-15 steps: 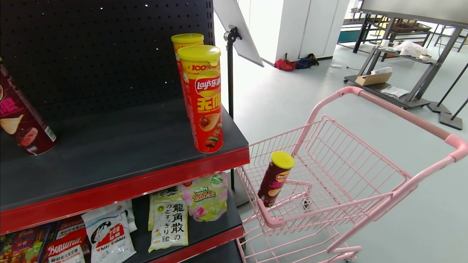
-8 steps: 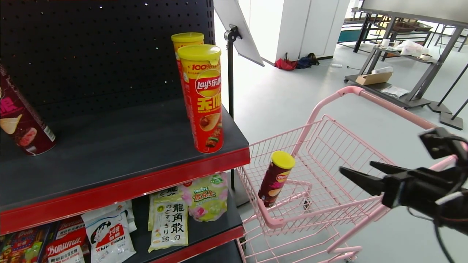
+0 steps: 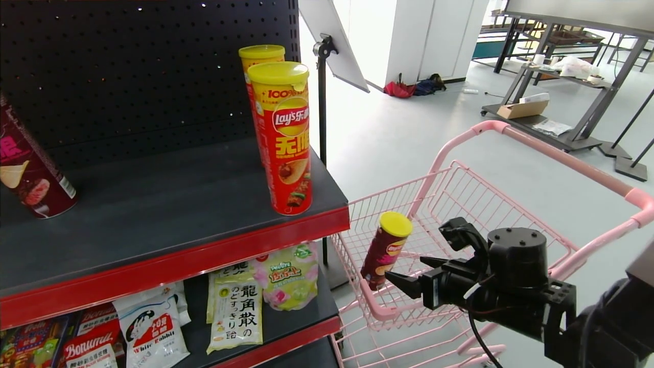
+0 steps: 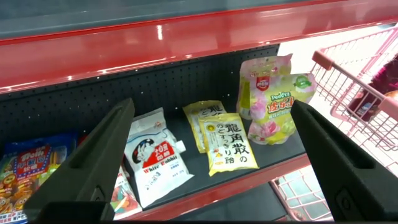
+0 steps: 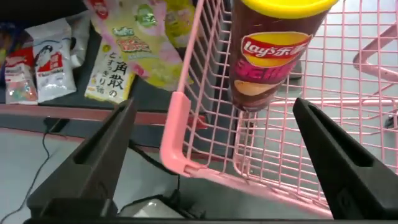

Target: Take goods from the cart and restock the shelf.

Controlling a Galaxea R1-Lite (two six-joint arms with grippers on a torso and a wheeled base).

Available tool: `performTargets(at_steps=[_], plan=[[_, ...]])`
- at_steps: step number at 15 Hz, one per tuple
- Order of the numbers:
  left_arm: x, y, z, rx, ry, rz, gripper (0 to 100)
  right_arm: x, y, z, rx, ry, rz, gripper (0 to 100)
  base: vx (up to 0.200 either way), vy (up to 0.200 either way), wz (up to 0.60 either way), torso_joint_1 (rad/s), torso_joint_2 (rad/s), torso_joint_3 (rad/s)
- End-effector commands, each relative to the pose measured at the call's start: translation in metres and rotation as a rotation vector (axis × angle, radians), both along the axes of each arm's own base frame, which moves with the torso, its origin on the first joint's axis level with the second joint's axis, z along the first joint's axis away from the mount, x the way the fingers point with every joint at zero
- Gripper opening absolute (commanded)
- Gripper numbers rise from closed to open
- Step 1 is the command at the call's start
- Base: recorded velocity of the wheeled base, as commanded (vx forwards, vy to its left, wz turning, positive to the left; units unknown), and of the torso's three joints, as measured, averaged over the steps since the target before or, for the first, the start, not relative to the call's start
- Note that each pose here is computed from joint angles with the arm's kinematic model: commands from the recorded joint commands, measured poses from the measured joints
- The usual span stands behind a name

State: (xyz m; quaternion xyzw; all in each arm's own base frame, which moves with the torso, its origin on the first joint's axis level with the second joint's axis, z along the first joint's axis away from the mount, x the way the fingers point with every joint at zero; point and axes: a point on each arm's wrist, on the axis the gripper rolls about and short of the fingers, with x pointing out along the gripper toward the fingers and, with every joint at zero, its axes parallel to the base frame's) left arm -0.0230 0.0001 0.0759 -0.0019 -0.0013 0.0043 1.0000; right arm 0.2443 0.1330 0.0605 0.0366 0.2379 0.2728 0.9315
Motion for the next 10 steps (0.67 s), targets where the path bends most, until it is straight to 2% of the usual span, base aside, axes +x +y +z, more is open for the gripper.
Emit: performTargets(at_steps=[1, 5, 10], plan=[[0.0, 0.0, 0.0, -0.001, 0.001, 0.001, 100, 0.017, 0.001, -0.019, -0.024, 0.037, -0.027, 100, 0.0, 0.0, 0.0, 0.0, 0.0, 0.0], [0.0, 0.0, 0.0, -0.001, 0.003, 0.001, 100, 0.044, -0.002, -0.029, -0.019, 0.028, -0.076, 100, 0.0, 0.0, 0.0, 0.0, 0.0, 0.0], [0.0, 0.0, 0.0, -0.001, 0.003, 0.001, 100, 0.074, 0.011, -0.036, 0.008, -0.029, -0.079, 100, 0.0, 0.0, 0.0, 0.0, 0.0, 0.0]])
